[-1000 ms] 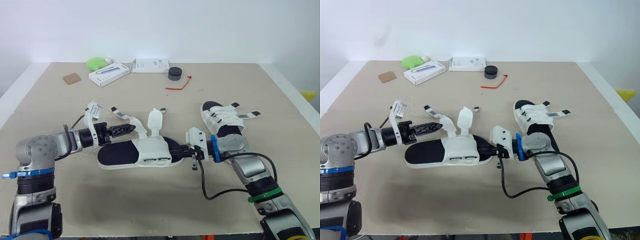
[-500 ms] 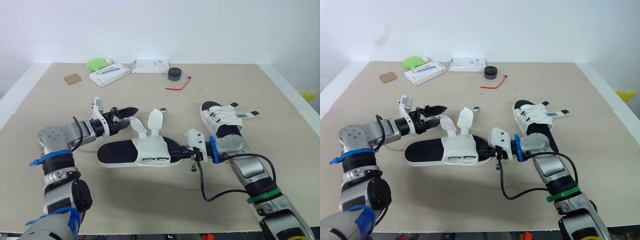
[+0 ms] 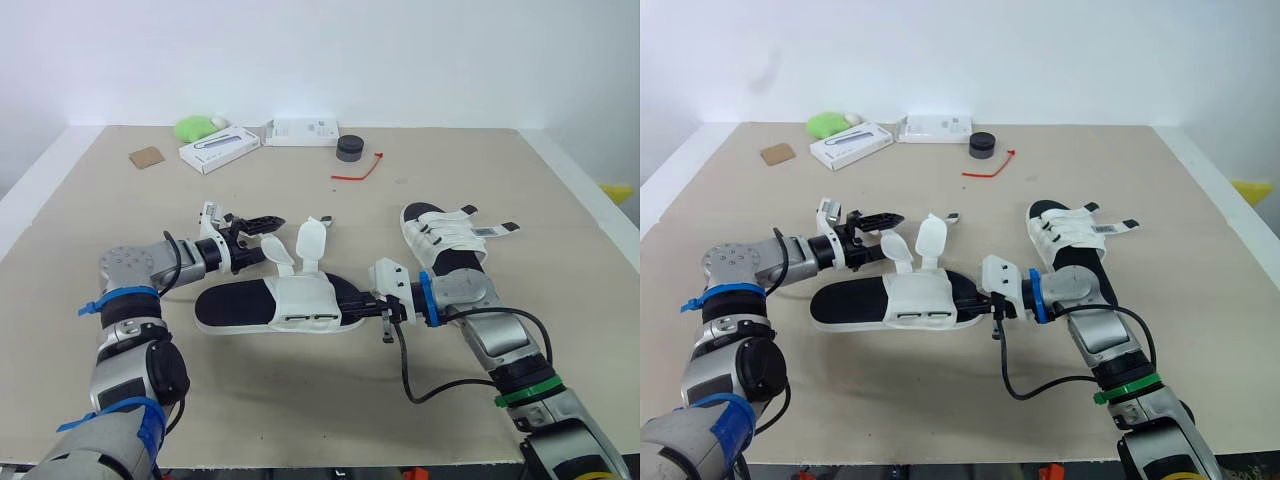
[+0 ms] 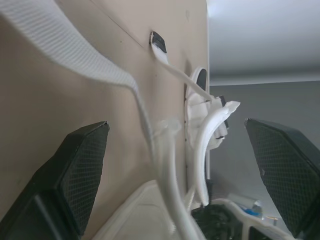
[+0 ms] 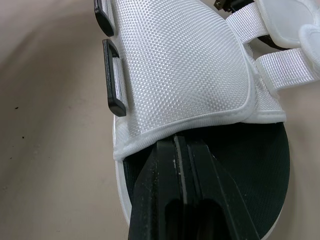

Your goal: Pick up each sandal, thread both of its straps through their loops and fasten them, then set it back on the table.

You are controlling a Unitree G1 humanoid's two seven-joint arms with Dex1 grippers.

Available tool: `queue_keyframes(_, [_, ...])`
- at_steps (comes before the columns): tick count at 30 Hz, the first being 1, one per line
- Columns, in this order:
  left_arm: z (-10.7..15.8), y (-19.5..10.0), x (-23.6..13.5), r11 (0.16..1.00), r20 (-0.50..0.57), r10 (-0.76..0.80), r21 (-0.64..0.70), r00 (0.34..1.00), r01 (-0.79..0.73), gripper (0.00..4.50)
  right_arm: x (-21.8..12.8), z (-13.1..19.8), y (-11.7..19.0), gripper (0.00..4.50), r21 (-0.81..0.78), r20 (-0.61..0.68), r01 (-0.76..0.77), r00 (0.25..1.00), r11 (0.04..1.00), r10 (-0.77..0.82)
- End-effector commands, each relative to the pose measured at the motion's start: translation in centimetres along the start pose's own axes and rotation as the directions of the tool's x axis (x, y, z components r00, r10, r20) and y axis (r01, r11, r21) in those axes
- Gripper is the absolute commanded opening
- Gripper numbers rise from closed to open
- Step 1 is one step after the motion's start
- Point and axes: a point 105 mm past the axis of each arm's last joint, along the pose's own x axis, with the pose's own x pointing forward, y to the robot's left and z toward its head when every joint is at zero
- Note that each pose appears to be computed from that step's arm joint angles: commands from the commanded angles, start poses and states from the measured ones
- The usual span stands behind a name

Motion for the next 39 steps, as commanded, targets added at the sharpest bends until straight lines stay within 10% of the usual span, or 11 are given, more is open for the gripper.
queue_keyframes(1, [1.1,-1.1,0.2,0.999,0.026,-0.032,0.017,0.999,0.031,4.50,-0.1,0.6,0.0,0.10,-0.040,0.002,-0.002,1.000,0.999,0.002])
queue_keyframes(6, [1.6,-1.2,0.8,0.999,0.039,-0.034,0.008,0.999,0.033,3.81,0.0,0.7,0.1,0.00,-0.044,0.005,-0.006,1.000,0.999,0.006])
queue_keyframes(14, [2.3,0.1,1.3,0.999,0.068,0.039,0.019,0.997,-0.041,0.07,0.0,0.7,0.1,0.00,-0.047,0.000,-0.008,1.000,0.999,0.008])
queue_keyframes(18, [2.5,1.1,1.5,0.990,0.087,0.094,0.099,0.992,-0.103,0.07,0.0,0.7,0.1,0.00,-0.048,-0.002,-0.008,1.000,0.999,0.008])
queue_keyframes(22, [2.9,-0.8,1.7,0.872,0.115,0.037,0.481,0.993,-0.088,0.07,0.0,0.6,0.1,0.00,-0.046,-0.006,-0.009,1.000,0.999,0.009])
queue_keyframes(24, [2.5,-2.2,1.6,0.728,0.100,-0.004,0.682,0.995,-0.066,0.07,0.0,0.6,0.2,0.00,-0.046,-0.008,-0.010,1.000,0.999,0.010])
queue_keyframes(29, [-0.5,-8.1,0.6,0.017,0.023,-0.201,1.000,0.979,-0.020,0.07,-0.1,0.5,0.3,0.00,-0.043,-0.010,-0.011,1.000,0.999,0.011])
queue_keyframes(34, [-5.1,-9.0,-0.8,-0.606,-0.154,-0.205,0.795,0.967,-0.001,0.07,-0.1,0.5,0.4,0.00,-0.039,-0.013,-0.016,1.000,0.999,0.015])
queue_keyframes(39, [-8.0,-8.2,-2.2,-0.896,-0.297,-0.167,0.444,0.940,-0.019,0.07,-0.1,0.4,0.3,0.00,-0.040,-0.017,-0.020,1.000,0.999,0.020])
